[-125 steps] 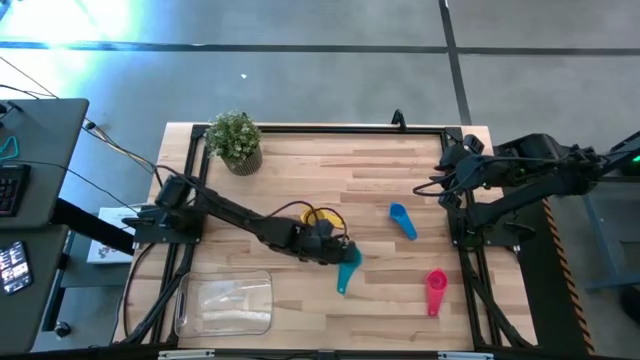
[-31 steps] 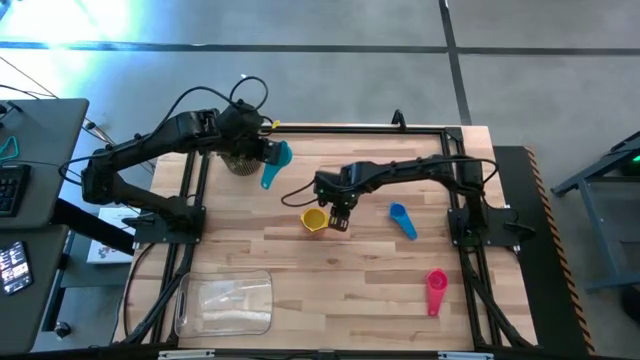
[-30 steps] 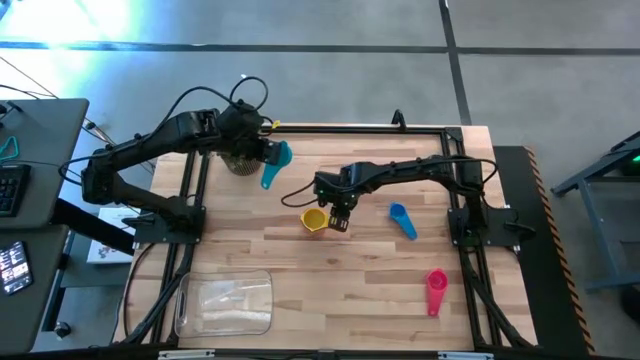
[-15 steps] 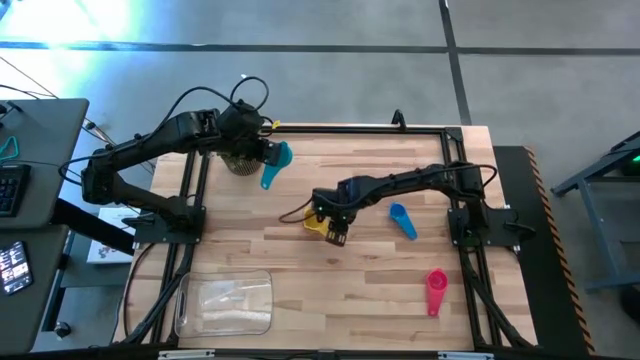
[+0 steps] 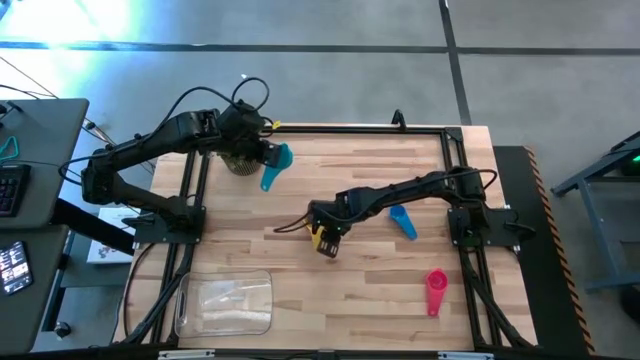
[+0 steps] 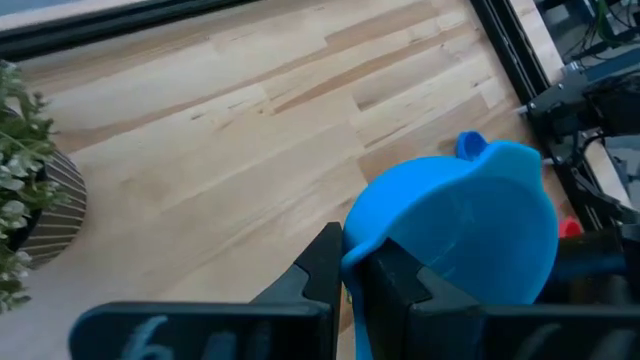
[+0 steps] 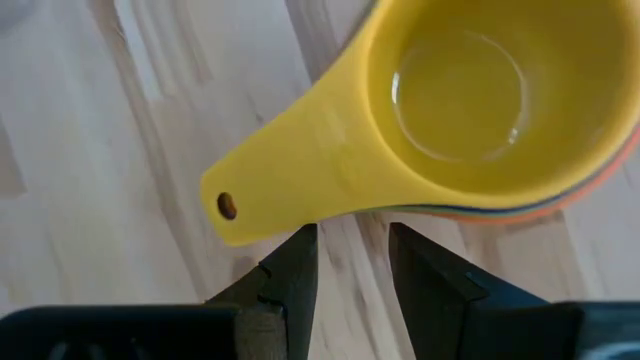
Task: Nest measuring cups in basket
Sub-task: Stack the light blue measuring cup on the yellow measuring cup
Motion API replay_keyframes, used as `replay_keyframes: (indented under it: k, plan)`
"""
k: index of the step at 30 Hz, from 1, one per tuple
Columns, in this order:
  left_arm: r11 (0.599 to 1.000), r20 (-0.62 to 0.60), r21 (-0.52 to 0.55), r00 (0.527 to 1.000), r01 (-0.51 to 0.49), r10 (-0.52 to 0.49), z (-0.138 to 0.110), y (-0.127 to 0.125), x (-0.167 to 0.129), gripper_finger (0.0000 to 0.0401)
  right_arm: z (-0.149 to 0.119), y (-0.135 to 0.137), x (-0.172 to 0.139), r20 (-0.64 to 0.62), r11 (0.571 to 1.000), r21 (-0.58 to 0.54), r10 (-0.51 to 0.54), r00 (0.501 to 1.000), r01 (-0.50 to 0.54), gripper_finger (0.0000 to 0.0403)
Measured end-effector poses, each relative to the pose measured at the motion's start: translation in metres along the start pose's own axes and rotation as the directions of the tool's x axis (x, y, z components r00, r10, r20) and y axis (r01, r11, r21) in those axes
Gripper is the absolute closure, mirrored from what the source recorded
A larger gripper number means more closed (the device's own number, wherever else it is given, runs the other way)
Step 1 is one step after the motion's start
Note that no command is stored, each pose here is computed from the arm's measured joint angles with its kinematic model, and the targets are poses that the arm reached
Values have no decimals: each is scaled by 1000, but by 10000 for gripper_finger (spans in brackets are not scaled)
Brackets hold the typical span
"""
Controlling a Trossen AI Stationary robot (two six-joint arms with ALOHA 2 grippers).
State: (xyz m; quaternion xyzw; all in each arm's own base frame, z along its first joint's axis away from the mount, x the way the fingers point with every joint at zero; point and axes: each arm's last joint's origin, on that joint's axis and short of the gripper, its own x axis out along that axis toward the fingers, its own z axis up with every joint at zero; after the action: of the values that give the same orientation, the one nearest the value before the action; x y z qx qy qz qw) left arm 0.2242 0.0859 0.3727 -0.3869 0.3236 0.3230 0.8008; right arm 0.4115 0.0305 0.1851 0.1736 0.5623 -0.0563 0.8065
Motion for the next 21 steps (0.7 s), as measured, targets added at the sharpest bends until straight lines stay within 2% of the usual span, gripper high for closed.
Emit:
replay_keyframes:
  k: [5,8,13,21]
  plan:
    - [1000,-16,-13,1000,17,-17,-3,-3,0,384,1,0,-2,8,999,37,3,1000,-3,286]
    - [1000,-25,-10,999,25,-26,-6,-6,0,384,6,0,-16,17,998,63,5,1000,-6,286]
    - [999,-42,-9,998,39,-39,-13,-13,-1,384,12,4,-57,72,999,49,-5,997,1,286]
    - [998,-29,-65,999,23,-25,-23,-23,0,384,14,5,-149,285,1000,-19,-7,958,13,286]
